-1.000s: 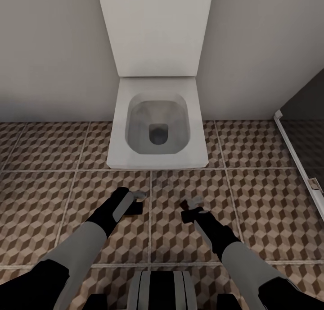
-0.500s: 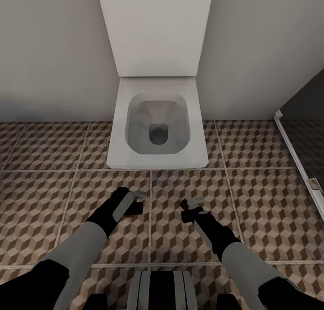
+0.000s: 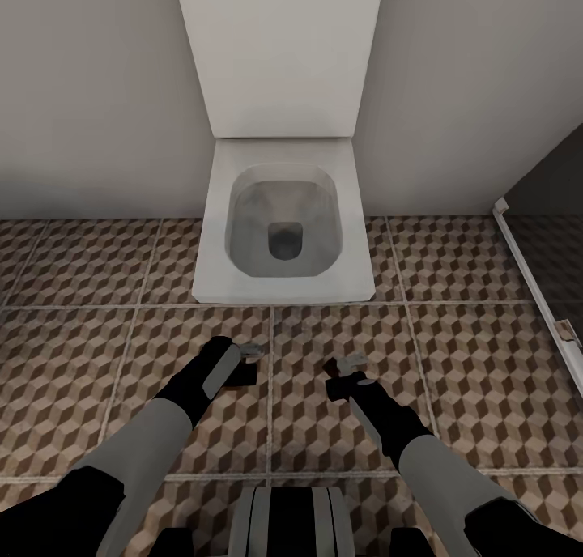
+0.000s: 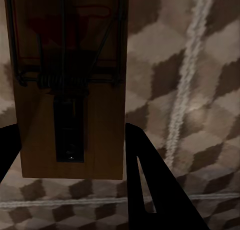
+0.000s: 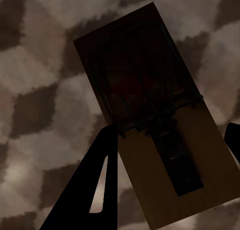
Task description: Take the four mousetraps from the cabinet in the bathroom and place them on the bathroom floor. Make sure all four end up on the same floor surface, and ensure that at least two of them are either under or directly next to the same bathroom sink.
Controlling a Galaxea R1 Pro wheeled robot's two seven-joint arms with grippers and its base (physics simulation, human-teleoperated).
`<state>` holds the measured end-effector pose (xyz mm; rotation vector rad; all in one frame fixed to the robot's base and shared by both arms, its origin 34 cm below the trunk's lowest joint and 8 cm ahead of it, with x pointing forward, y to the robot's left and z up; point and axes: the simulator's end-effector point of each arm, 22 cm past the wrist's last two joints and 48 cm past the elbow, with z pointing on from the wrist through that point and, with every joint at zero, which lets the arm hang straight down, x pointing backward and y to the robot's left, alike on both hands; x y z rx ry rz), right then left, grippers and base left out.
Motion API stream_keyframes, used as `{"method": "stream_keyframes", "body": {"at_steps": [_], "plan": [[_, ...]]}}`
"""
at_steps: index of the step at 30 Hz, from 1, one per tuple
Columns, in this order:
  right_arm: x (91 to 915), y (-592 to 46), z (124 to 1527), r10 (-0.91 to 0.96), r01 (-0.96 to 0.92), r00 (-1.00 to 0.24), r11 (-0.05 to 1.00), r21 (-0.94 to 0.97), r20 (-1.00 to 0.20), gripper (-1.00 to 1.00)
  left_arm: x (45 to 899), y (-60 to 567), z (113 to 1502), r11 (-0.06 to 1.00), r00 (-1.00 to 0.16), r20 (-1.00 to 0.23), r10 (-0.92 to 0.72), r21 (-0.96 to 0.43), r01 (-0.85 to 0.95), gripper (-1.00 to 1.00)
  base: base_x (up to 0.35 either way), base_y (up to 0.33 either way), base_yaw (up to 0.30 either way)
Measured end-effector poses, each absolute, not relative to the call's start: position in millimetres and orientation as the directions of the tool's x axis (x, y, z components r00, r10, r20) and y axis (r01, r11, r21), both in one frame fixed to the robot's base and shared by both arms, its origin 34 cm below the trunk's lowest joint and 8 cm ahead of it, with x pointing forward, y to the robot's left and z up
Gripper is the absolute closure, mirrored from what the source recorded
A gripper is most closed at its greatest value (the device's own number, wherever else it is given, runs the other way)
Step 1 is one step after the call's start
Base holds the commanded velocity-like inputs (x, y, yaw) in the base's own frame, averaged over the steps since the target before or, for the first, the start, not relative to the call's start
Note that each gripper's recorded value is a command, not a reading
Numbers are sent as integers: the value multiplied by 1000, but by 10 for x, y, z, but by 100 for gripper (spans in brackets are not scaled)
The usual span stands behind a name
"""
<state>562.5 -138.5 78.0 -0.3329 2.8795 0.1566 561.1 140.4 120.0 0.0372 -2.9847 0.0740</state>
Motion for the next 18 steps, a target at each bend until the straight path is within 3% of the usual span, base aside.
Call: {"method": "stream_keyframes", "body": {"at_steps": [18], "plan": [[5640, -1383, 787, -211, -237, -945, 968, 79, -250, 100, 5611, 1394, 1203, 998, -988, 156, -20, -49, -28, 100, 46, 0, 0]]}}
